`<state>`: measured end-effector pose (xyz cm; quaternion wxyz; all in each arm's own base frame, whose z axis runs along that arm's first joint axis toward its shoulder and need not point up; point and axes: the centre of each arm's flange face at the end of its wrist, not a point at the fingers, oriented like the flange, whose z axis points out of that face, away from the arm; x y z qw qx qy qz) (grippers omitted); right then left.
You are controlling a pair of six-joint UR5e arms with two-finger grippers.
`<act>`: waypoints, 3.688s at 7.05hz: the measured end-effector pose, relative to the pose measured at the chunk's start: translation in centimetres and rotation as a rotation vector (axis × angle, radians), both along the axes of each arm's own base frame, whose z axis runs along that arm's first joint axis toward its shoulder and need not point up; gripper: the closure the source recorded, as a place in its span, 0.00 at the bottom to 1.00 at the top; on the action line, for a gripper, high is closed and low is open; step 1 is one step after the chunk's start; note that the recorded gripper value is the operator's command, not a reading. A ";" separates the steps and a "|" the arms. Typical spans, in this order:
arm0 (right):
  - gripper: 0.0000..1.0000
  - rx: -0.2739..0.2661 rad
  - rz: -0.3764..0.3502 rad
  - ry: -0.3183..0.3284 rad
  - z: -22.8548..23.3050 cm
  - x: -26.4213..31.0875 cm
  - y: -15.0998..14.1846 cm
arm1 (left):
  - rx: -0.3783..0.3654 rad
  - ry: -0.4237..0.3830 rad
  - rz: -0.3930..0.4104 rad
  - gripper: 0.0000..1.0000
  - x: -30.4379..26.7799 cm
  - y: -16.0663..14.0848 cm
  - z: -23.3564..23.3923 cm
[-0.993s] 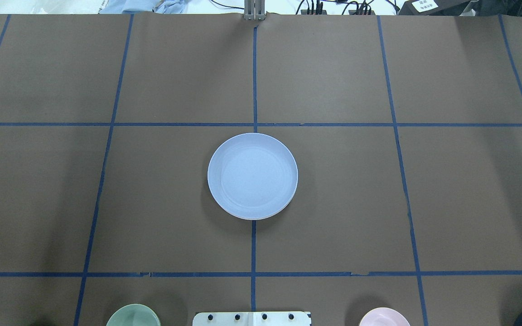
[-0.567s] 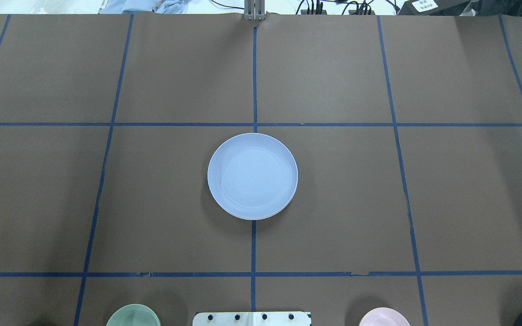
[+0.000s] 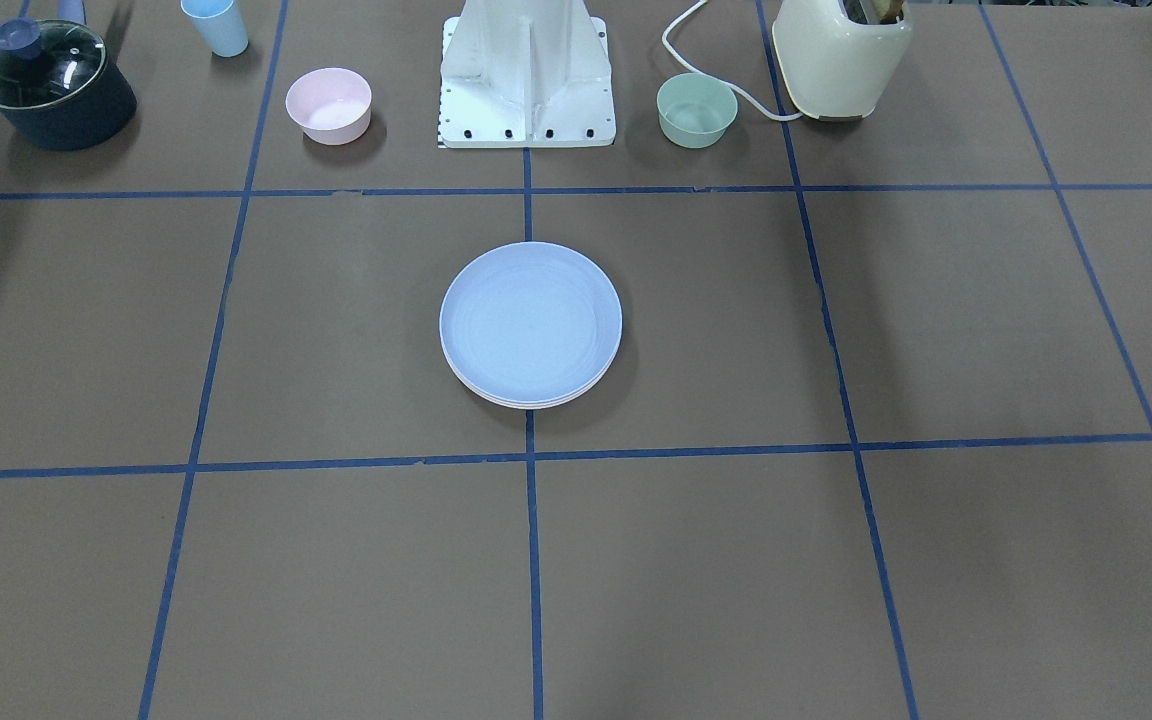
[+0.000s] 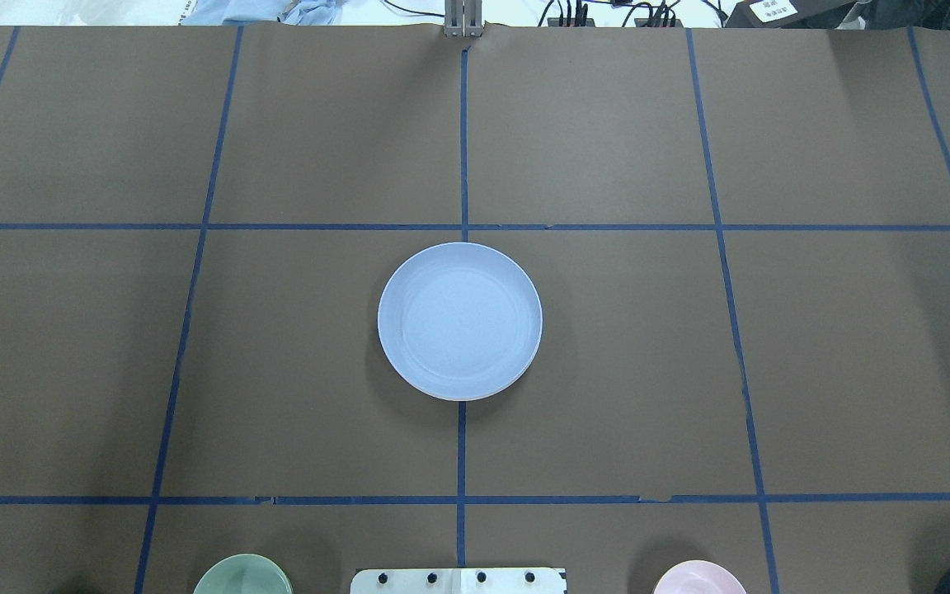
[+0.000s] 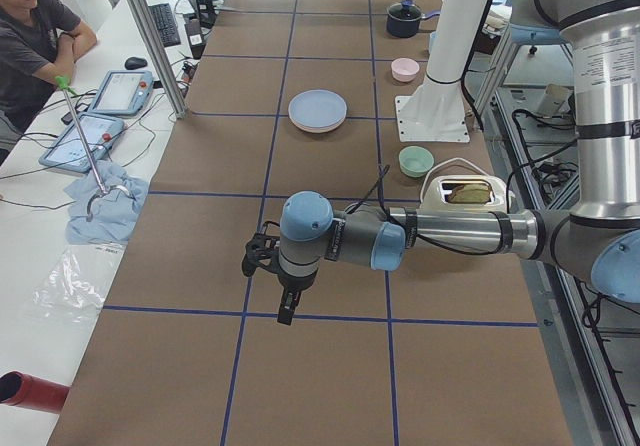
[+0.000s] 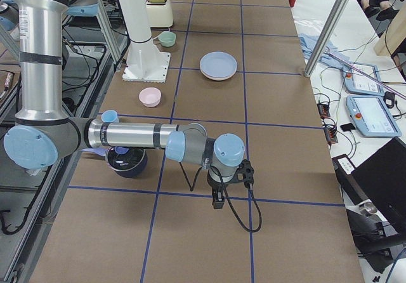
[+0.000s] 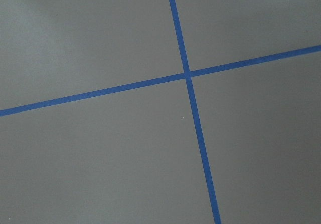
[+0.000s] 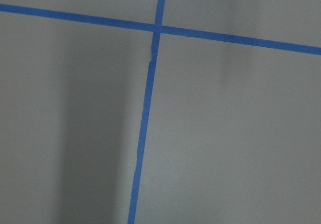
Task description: Stack three plates with pink and blue
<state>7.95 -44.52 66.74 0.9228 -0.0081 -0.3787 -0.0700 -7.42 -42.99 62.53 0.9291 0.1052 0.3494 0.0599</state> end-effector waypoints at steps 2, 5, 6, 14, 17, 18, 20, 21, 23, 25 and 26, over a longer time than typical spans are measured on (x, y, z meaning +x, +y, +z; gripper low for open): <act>0.00 0.002 0.034 -0.007 0.0 0.7 0.3 | -0.001 -0.002 0.001 0.00 0.1 0.0 0.0; 0.00 0.017 0.059 -0.004 -0.6 1.8 0.0 | -0.005 -0.011 0.001 0.00 0.1 -0.2 0.5; 0.00 0.022 0.062 -0.002 -0.8 1.9 -0.2 | -0.007 -0.011 0.000 0.00 0.1 -0.3 0.5; 0.00 -0.009 0.149 0.004 -2.9 2.4 -1.4 | -0.047 -0.003 -0.041 0.00 0.1 -0.4 0.8; 0.00 -0.019 0.150 0.005 -2.5 2.4 -1.3 | -0.091 0.009 -0.100 0.00 0.1 -0.6 0.6; 0.00 -0.022 0.150 0.008 -2.4 2.4 -1.2 | -0.093 0.010 -0.100 0.00 0.2 -0.6 0.7; 0.00 -0.024 0.146 0.029 -2.1 2.4 -1.1 | -0.091 0.010 -0.100 0.00 0.2 -0.6 0.6; 0.00 -0.023 0.143 0.052 -2.0 2.5 -1.1 | -0.090 0.010 -0.100 0.00 0.2 -0.7 0.6; 0.00 -0.006 0.151 0.070 -0.2 2.6 -1.2 | -0.090 0.010 -0.100 0.00 0.2 -0.7 0.6; 0.00 0.026 0.193 0.049 1.7 2.4 -1.6 | -0.090 0.010 -0.100 0.00 0.2 -0.7 0.6; 0.00 0.031 0.207 0.018 1.3 2.2 -1.6 | -0.090 0.010 -0.100 0.00 0.2 -0.7 0.6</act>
